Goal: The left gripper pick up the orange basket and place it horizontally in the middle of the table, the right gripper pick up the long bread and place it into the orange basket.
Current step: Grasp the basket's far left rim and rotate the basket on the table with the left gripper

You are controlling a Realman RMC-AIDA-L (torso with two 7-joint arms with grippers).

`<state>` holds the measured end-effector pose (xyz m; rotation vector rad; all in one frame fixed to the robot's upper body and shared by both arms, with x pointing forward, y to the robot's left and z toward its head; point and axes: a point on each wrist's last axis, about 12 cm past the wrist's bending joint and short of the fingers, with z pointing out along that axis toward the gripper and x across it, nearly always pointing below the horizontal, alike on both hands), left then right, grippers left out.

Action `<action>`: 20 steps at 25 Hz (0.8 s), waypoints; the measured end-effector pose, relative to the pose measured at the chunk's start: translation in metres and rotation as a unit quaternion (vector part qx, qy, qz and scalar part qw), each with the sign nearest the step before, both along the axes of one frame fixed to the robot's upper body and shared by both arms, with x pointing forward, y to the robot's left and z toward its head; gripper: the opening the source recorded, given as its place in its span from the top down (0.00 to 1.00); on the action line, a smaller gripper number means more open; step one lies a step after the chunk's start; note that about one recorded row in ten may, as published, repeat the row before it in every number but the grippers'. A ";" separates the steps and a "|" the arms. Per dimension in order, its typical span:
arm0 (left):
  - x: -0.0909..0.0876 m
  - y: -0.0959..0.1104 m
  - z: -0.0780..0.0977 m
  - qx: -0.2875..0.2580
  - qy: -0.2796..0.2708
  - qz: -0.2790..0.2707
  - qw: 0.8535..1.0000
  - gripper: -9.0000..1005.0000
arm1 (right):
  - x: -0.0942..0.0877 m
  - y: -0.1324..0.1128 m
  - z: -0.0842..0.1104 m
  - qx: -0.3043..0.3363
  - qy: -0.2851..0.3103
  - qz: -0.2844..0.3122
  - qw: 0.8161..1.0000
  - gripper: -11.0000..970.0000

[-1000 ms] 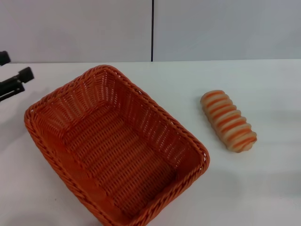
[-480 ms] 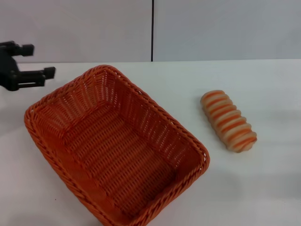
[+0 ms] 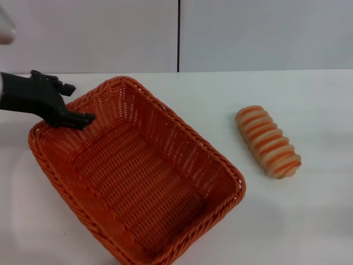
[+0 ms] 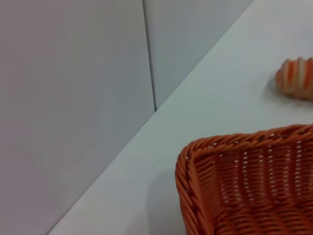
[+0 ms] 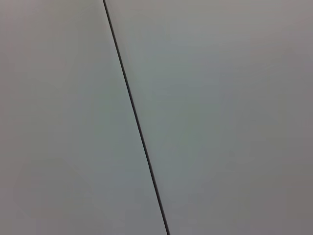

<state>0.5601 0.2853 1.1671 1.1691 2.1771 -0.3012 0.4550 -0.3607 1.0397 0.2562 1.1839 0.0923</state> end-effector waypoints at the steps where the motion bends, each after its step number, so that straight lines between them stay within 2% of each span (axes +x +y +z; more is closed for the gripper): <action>1: 0.000 0.000 0.000 0.000 0.000 0.000 1.000 0.22 | 0.000 0.000 0.000 0.000 0.000 0.000 1.000 0.36; 2: 0.000 -0.003 -0.003 0.005 -0.003 -0.001 1.000 0.22 | -0.001 0.000 0.000 0.000 0.001 -0.001 1.000 0.36; 4: -0.001 -0.012 -0.018 0.024 -0.027 0.004 0.999 0.22 | -0.001 -0.001 0.000 0.000 0.001 -0.001 1.000 0.36; 9: -0.001 -0.014 -0.022 0.027 -0.038 0.010 0.999 0.23 | -0.001 -0.001 0.000 0.008 -0.002 0.002 1.000 0.36; 20: -0.006 -0.009 -0.030 0.034 -0.022 0.013 0.999 0.24 | -0.001 -0.002 0.001 0.014 -0.005 0.007 1.000 0.36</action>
